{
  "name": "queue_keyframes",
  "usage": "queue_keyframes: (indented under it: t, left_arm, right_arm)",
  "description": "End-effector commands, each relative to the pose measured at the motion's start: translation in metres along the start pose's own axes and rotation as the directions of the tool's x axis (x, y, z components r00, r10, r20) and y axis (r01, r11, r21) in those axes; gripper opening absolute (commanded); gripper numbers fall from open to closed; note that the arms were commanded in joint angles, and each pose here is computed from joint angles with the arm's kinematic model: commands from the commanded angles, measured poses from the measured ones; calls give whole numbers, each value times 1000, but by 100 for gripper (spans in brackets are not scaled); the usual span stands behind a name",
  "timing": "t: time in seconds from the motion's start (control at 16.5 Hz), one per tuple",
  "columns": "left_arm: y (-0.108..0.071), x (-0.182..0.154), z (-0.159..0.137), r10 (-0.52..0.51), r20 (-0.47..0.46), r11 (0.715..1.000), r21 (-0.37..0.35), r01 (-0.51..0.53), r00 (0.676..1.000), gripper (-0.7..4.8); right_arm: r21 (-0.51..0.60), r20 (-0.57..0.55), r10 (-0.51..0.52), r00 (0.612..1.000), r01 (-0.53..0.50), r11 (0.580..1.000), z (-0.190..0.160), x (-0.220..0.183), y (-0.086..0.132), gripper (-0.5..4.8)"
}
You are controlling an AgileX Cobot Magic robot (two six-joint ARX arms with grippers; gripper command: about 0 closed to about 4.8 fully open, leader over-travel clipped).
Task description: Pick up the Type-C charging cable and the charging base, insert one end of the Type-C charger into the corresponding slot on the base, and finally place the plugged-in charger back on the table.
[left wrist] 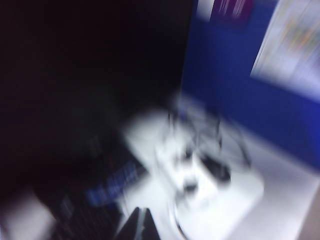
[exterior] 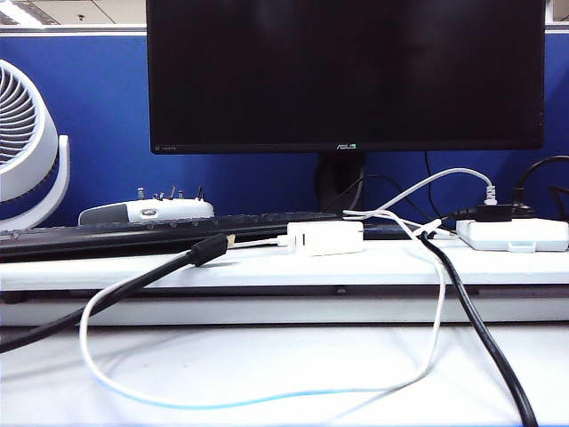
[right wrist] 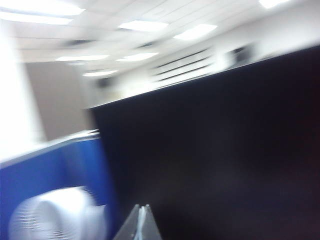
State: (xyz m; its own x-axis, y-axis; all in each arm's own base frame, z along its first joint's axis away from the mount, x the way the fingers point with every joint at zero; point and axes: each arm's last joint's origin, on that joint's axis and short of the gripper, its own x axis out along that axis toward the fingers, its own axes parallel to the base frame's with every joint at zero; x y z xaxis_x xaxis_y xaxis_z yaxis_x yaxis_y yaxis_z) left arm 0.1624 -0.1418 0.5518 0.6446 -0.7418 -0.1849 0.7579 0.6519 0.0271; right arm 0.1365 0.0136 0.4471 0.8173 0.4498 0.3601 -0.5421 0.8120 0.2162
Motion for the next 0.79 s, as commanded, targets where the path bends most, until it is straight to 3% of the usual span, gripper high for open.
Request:
queue_keyframes:
  t: [0.06, 0.24, 0.42, 0.55, 0.73, 0.79]
  left_arm:
    - [-14, -89, 6, 6, 113, 998, 61, -13, 994, -6]
    - [-26, -170, -19, 76, 75, 994, 77, -81, 994, -6]
    - [-36, -229, -59, 117, 21, 990, 79, -118, 993, -6]
    - [-42, -257, -85, 119, 54, 990, 65, -123, 991, -6]
    - [-45, -272, -123, 158, 44, 987, 15, -159, 986, -6]
    - [-46, -272, -138, 159, 32, 987, 14, -160, 987, -6]
  right_arm:
    - [-150, -111, -159, 981, 141, 978, -7, -26, 8, -8]
    - [-229, -139, -169, 976, 135, 964, -30, -52, 11, -8]
    - [-218, -131, -226, 965, 194, 956, -86, -80, 3, -8]
    - [-210, -171, -312, 935, 275, 938, -129, -100, -7, -8]
    - [-202, -237, -354, 905, 311, 929, -183, -119, -22, -8]
    - [-194, -271, -410, 871, 368, 910, -204, -126, -29, -8]
